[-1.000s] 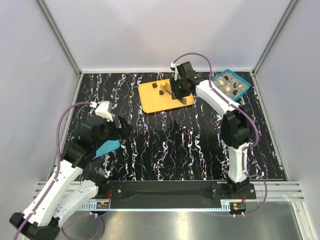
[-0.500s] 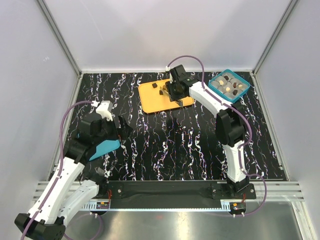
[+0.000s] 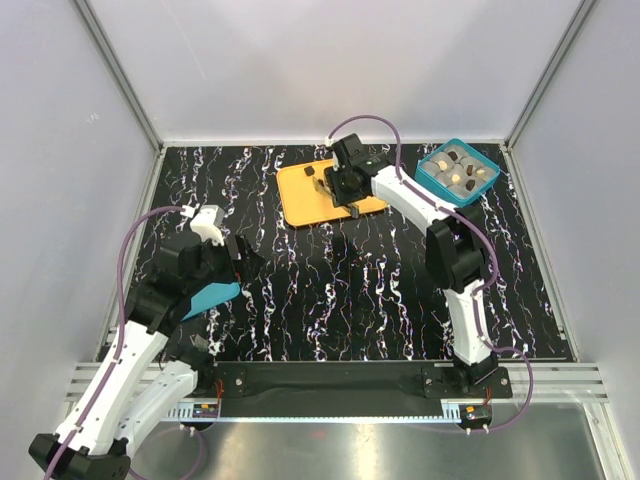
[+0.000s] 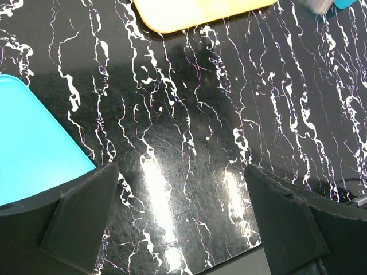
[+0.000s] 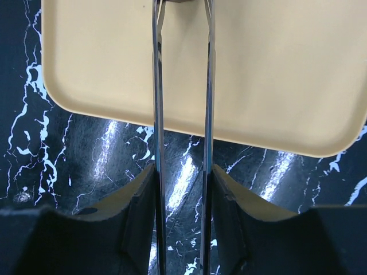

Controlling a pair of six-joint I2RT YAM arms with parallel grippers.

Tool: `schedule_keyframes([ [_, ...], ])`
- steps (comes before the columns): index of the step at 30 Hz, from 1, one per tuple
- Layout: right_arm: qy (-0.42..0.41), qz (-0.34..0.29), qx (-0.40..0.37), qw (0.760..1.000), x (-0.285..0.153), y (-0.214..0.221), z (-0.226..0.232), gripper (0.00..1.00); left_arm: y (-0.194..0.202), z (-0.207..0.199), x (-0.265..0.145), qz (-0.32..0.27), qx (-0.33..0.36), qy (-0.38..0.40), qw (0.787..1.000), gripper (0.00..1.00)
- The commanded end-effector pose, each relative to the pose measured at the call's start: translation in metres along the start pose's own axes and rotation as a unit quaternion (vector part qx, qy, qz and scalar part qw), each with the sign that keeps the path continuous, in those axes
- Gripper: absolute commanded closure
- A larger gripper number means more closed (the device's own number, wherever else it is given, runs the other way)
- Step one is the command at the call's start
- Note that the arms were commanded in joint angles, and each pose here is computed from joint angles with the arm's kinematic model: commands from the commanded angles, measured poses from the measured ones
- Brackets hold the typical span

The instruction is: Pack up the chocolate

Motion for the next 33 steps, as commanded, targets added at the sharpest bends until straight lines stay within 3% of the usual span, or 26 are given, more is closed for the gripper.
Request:
schedule_keyframes([
  [1, -0.009, -0.007, -0.003, 1.000, 0.004, -0.005, 0.014, 0.54, -0.009, -0.003, -0.001, -0.028, 0.015, 0.009, 0.999, 0.01],
  [12, 0.020, -0.009, -0.022, 1.000, -0.019, -0.010, 0.007, 0.69, -0.009, -0.002, -0.002, -0.033, 0.015, 0.007, 0.999, 0.01],
  [18, 0.022, -0.030, -0.035, 0.999, -0.063, -0.021, -0.002, 0.76, -0.005, -0.002, -0.001, -0.027, 0.014, 0.007, 1.000, 0.01],
  [27, 0.082, -0.049, 0.073, 0.993, -0.146, -0.008, -0.112, 0.78, 0.001, -0.005, 0.002, -0.007, 0.016, 0.017, 1.000, 0.01],
  [33, 0.189, -0.033, 0.207, 0.959, -0.187, 0.043, -0.200, 0.78, 0.003, -0.009, 0.002, -0.004, 0.019, 0.030, 0.999, 0.01],
])
Point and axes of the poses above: each gripper's point midway between its finger pads, its own x axis out along the fingers, its own z axis along the line the jaws close on, y = z × x, the point moved 5 cm from there along -x, back along the fingers, and after that the axes turned 1 degree about x, right-handed, at the moved point
